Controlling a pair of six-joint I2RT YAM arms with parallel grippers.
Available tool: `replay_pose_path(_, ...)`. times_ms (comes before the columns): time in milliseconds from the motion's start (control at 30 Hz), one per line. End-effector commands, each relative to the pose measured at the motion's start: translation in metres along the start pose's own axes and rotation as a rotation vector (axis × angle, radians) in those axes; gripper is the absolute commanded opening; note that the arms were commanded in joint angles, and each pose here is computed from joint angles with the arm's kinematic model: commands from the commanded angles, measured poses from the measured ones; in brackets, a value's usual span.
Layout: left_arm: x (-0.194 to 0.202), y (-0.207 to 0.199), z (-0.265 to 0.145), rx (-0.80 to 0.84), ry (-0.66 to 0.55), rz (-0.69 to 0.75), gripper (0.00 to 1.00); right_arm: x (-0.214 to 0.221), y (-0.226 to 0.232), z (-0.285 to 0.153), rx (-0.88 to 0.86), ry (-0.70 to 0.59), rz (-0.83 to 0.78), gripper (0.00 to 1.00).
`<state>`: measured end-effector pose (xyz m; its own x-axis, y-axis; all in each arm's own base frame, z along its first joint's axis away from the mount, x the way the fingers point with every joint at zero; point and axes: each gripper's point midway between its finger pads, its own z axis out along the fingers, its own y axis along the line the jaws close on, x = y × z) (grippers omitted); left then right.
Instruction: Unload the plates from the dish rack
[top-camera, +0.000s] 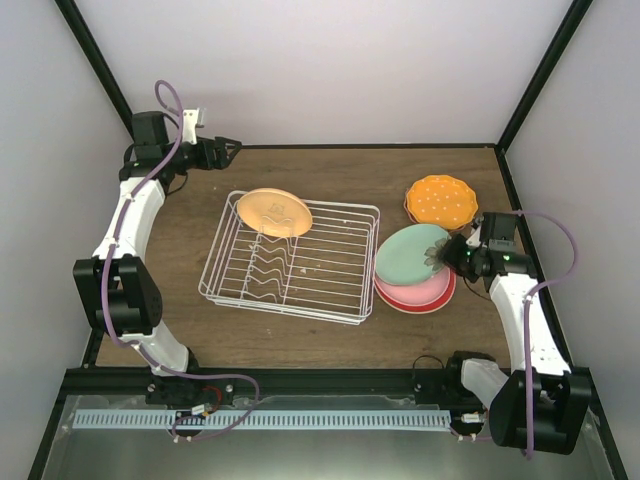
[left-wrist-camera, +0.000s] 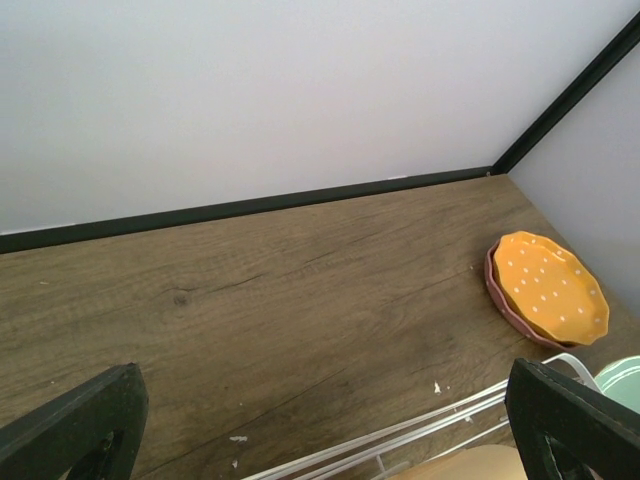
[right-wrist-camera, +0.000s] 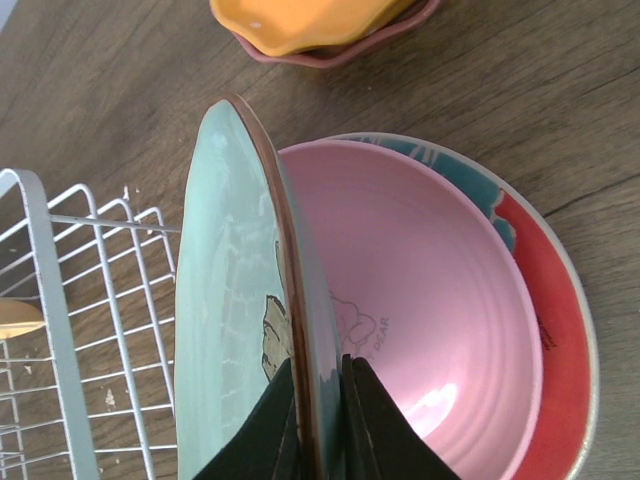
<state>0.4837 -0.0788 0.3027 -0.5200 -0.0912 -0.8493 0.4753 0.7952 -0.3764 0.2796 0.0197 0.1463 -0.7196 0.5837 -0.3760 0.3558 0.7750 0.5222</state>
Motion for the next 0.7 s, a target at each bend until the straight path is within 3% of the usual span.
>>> replay_pose_path(0, -0.002, -0.004, -0.004, 0.015, -0.008, 0.016, 1.00, -0.024, 0.034, -0.014, -0.152, -0.094, 0.001, 0.01)
replay_pose_path(467, 0.001, -0.003, -0.002, 0.024, -0.003, 0.013, 1.00, -0.007, 0.019, 0.018, -0.147, -0.017, 0.026, 0.02)
replay_pose_path(567, 0.002, -0.004, -0.001, 0.026, -0.001, 0.010, 1.00, -0.003, 0.013, 0.022, -0.133, -0.004, 0.031, 0.07)
replay_pose_path(667, 0.003, -0.003, 0.000, 0.027, 0.002, 0.009, 1.00, 0.002, 0.008, 0.025, -0.111, 0.012, 0.039, 0.21)
